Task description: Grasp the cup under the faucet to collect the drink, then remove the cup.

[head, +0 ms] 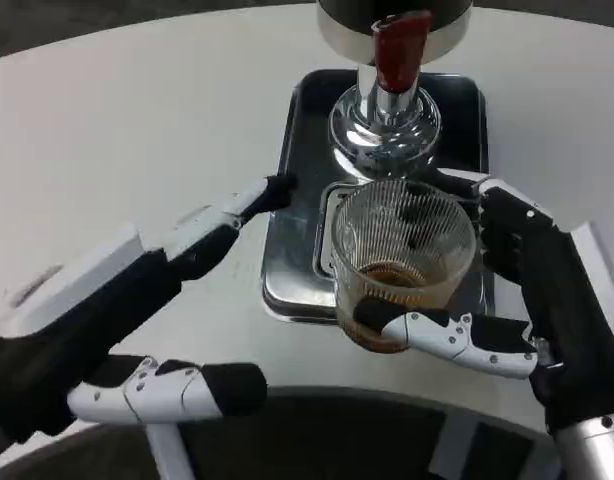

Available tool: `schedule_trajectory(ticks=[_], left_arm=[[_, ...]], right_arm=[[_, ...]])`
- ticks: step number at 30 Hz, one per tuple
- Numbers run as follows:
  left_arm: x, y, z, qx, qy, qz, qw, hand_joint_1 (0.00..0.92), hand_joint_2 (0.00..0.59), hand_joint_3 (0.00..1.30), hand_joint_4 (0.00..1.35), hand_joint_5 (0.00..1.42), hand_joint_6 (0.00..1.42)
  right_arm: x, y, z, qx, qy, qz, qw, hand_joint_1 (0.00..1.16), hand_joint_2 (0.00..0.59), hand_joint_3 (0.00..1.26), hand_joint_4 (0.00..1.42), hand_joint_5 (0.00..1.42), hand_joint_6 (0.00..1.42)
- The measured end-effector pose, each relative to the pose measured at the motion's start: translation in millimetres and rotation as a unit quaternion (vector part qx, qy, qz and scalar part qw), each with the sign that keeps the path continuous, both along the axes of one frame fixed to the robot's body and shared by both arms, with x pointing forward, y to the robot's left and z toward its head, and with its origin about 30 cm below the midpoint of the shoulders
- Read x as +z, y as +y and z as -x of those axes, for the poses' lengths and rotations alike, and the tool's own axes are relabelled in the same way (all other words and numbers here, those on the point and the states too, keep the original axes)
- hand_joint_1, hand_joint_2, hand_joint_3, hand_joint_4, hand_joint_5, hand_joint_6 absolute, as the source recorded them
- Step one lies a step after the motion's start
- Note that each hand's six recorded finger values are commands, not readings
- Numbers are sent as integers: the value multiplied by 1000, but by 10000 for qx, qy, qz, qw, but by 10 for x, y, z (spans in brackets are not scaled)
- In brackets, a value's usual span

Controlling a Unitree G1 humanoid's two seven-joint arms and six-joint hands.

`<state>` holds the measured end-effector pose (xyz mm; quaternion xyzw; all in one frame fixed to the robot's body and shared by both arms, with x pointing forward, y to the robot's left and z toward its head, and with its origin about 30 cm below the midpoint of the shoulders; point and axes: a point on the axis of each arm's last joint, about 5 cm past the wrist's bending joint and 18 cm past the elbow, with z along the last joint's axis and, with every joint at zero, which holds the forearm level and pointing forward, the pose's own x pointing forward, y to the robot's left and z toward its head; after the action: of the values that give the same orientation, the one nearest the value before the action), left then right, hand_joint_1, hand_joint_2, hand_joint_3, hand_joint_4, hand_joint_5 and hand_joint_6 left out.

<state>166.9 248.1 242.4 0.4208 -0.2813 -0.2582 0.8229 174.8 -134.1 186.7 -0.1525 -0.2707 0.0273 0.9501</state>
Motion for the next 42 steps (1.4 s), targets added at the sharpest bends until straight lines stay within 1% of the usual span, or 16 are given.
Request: schedule_trajectory(ticks=[3, 5, 6, 9, 11, 14, 19, 24, 26, 28, 31, 35, 38, 42], left_arm=[[23, 42, 91, -123, -165, -374, 9991, 0, 37, 0, 0, 0, 0], [47, 66, 151, -189, -351, -658, 9970, 0, 38, 0, 0, 0, 0], [52, 69, 160, -194, -379, -729, 9964, 0, 39, 0, 0, 0, 0], [45, 89, 214, -298, -505, -946, 9938, 0, 42, 0, 0, 0, 0], [44, 108, 234, -308, -545, -1015, 9929, 0, 43, 0, 0, 0, 0], [57, 147, 279, -366, -621, -1248, 9896, 0, 44, 0, 0, 0, 0], [74, 178, 323, -471, -733, -1496, 9849, 0, 45, 0, 0, 0, 0], [80, 196, 365, -603, -707, -1744, 9803, 0, 45, 0, 0, 0, 0], [103, 219, 394, -634, -697, -1905, 9772, 0, 46, 0, 0, 0, 0], [122, 237, 415, -645, -694, -1976, 9757, 0, 46, 0, 0, 0, 0], [142, 259, 441, -659, -704, -1958, 9759, 0, 46, 0, 0, 0, 0], [183, 284, 463, -651, -726, -2022, 9745, 0, 46, 0, 0, 0, 0], [191, 291, 471, -678, -681, -2051, 9740, 0, 46, 0, 0, 0, 0], [219, 306, 483, -657, -726, -2053, 9738, 0, 46, 0, 0, 0, 0]], right_arm=[[34, -12, 40, 112, -1, 29, 9999, 984, 159, 491, 636, 738, 689], [52, -26, 72, 182, 25, 72, 9998, 983, 159, 491, 636, 738, 689], [53, -29, 76, 195, 29, 79, 9998, 983, 159, 491, 636, 738, 689], [68, -52, 120, 274, 106, 106, 9995, 983, 161, 492, 636, 738, 689], [80, -60, 139, 312, 122, 95, 9994, 981, 163, 494, 636, 738, 689], [101, -95, 192, 370, 161, 94, 9991, 979, 165, 495, 636, 738, 689], [143, -138, 261, 477, 263, 91, 9985, 977, 167, 497, 636, 738, 689], [184, -176, 326, 616, 366, 123, 9974, 976, 168, 497, 636, 738, 689], [206, -207, 367, 674, 419, 160, 9967, 976, 168, 497, 636, 738, 689], [228, -232, 385, 687, 447, 192, 9965, 976, 168, 497, 636, 738, 689], [266, -258, 413, 693, 433, 173, 9965, 976, 168, 497, 636, 738, 689], [309, -293, 447, 702, 432, 210, 9964, 976, 168, 497, 636, 738, 689], [315, -308, 462, 695, 498, 237, 9961, 976, 168, 497, 636, 738, 689], [332, -321, 483, 718, 521, 246, 9958, 976, 168, 497, 636, 738, 689]])
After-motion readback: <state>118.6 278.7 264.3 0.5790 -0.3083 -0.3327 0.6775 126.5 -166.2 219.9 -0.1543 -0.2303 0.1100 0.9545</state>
